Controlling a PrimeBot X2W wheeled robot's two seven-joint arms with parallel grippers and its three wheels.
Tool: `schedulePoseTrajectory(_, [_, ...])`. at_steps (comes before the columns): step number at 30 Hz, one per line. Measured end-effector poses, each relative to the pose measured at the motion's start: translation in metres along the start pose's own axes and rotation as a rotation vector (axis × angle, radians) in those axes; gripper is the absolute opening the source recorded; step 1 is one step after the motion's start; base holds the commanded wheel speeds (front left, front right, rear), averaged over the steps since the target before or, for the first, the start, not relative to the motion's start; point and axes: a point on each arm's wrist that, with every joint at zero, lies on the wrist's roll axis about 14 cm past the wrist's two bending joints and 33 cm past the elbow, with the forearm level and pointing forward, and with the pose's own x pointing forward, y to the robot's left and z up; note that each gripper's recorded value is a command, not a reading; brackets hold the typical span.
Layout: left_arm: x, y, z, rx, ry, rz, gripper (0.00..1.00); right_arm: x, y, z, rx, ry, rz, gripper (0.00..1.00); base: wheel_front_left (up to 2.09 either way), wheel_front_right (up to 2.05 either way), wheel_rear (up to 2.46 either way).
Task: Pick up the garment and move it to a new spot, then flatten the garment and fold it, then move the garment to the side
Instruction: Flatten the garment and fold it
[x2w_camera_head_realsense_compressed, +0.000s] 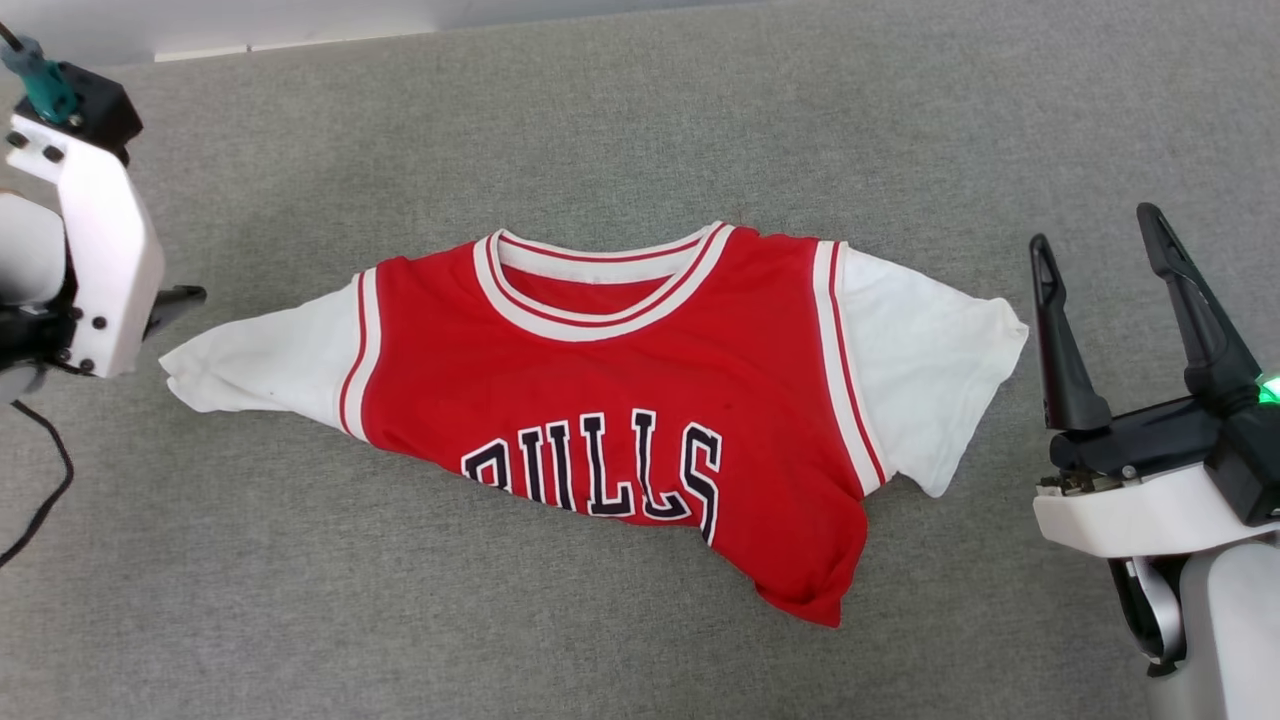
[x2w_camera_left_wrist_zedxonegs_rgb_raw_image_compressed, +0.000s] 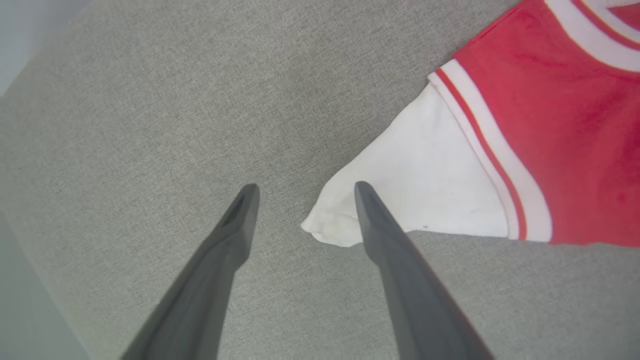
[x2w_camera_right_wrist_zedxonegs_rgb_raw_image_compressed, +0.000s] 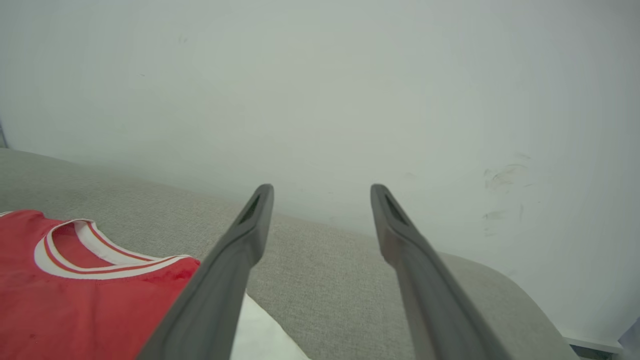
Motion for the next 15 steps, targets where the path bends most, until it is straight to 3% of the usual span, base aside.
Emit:
schedulePoseTrajectory(14, [0.048,-0.020,-0.053,-0.001,0.195,-0.066,1.00,-0.001,-0.004,-0.017,-0.017,0.042,-0.007,1.00,0.00,0.00,0.00])
schedulePoseTrajectory(15, [0.049,-0.021,-0.055,-0.002,0.200,-0.067,0.61,-0.001,-0.005,-0.017,-0.019,0.043,-0.009,1.00,0.00,0.00,0.00])
